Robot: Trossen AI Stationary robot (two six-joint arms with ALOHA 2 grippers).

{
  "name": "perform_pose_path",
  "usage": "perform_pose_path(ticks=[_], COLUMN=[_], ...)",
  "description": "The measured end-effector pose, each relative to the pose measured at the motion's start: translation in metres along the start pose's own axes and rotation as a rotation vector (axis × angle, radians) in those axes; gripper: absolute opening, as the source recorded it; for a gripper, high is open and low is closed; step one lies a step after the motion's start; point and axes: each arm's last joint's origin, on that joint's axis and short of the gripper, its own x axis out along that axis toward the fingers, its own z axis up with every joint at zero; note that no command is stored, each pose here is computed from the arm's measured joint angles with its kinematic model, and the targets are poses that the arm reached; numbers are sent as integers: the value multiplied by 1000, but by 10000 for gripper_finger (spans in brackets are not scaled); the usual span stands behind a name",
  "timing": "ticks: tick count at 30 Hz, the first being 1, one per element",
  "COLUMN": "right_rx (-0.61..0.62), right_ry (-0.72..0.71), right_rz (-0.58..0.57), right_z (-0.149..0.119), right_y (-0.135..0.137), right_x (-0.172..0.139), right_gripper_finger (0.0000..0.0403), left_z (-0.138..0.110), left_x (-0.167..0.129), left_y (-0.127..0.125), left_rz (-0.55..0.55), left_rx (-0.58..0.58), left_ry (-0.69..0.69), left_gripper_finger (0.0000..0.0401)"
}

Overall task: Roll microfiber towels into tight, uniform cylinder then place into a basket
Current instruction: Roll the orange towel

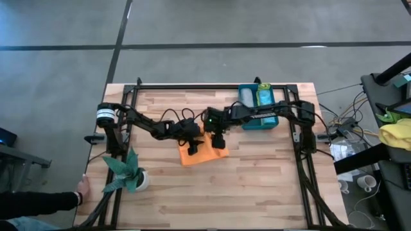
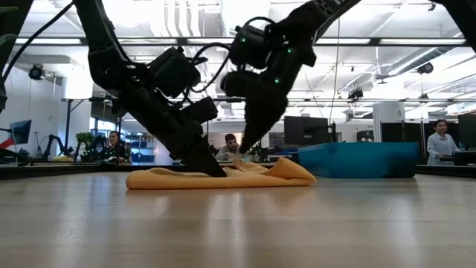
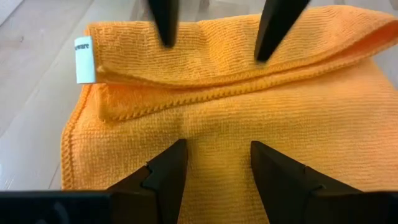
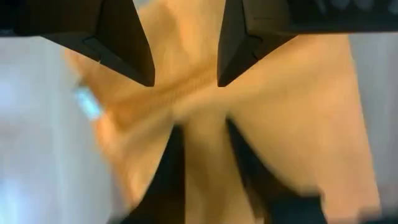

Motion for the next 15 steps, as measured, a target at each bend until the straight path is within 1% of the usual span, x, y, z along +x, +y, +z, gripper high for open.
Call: perform_pose_path(ticks=[2, 4, 6, 8, 10, 12, 15], right_rx=[-9, -51, -105, -146, -152, -143, -94], right_ry=[-51, -98, -112, -92, -54, -58, -42], right_rz=[-9, -16, -17, -12, 3, 20, 22], right_z=[4, 8, 10, 7, 2, 1, -4], right_y=[-2, -3, -4, -6, -9, -15, -26], right_x=[4, 10, 16, 25, 33, 36, 40], right_gripper_finger=[171, 171, 171, 171, 171, 171, 171], left_z=[0, 0, 0, 0, -1, -1, -1], left_x=[0, 0, 0, 0, -1, -1, -1], left_y=[0, 0, 0, 0, 0, -1, -1], left_rz=[0, 0, -1, -7, -14, -20, -22], left_rx=[0, 0, 0, 0, 4, 2, -1], left_ry=[1, 1, 1, 1, 5, 4, 4], left_gripper_finger=[164, 164, 164, 164, 164, 164, 164])
